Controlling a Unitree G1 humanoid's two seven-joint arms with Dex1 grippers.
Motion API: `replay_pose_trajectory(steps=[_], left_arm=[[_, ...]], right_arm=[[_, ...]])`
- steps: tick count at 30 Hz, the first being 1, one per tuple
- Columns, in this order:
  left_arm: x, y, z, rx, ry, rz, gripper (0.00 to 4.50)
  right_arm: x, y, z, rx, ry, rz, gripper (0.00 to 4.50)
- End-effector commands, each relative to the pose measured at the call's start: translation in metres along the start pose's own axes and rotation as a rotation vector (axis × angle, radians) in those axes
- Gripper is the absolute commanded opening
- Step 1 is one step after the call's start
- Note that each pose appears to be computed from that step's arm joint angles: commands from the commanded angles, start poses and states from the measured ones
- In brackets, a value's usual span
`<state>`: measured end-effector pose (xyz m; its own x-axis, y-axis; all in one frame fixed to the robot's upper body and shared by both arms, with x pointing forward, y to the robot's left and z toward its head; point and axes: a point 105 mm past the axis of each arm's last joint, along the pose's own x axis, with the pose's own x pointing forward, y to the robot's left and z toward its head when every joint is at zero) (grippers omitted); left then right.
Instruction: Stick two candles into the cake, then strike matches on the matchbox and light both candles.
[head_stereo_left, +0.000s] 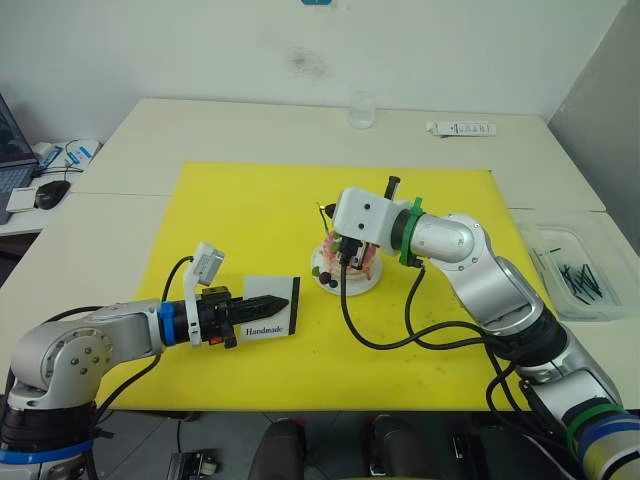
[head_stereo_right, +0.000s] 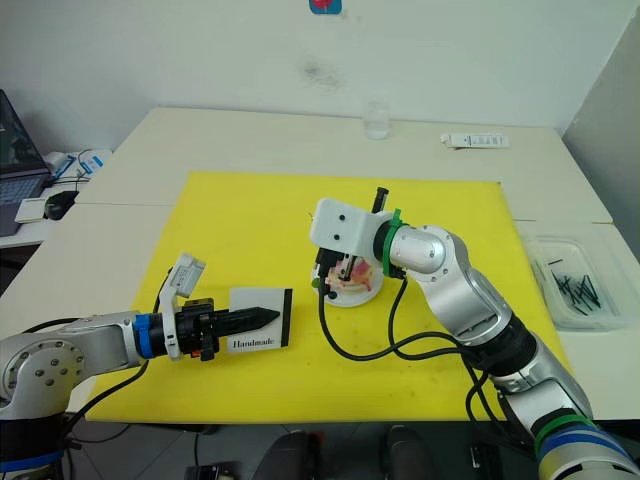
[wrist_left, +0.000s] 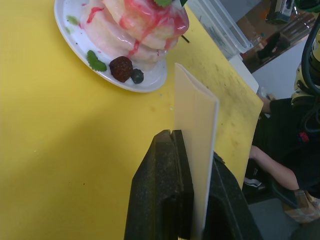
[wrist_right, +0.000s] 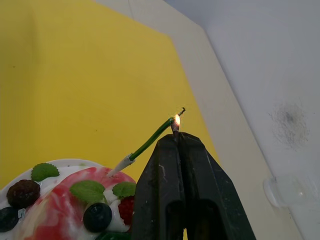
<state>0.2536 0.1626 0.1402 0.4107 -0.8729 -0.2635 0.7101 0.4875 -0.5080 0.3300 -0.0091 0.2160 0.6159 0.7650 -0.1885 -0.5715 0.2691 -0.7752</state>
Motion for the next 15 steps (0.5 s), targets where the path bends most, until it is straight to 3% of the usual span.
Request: replay_pose_trajectory(steps=[1, 15], left_arm=[[0.0010, -0.0061, 0.0060, 0.032, -0.009, -0.026, 0.00], [0.0014, -0.0071, 0.0053, 0.034, -0.004, -0.028, 0.00]], right_arm=[[-0.0033, -0.0066, 0.0057, -0.028, -0.021, -0.027, 0.02], [-0.0031, -0.0107, 0.0076, -0.026, -0.033, -0.059, 0.02]])
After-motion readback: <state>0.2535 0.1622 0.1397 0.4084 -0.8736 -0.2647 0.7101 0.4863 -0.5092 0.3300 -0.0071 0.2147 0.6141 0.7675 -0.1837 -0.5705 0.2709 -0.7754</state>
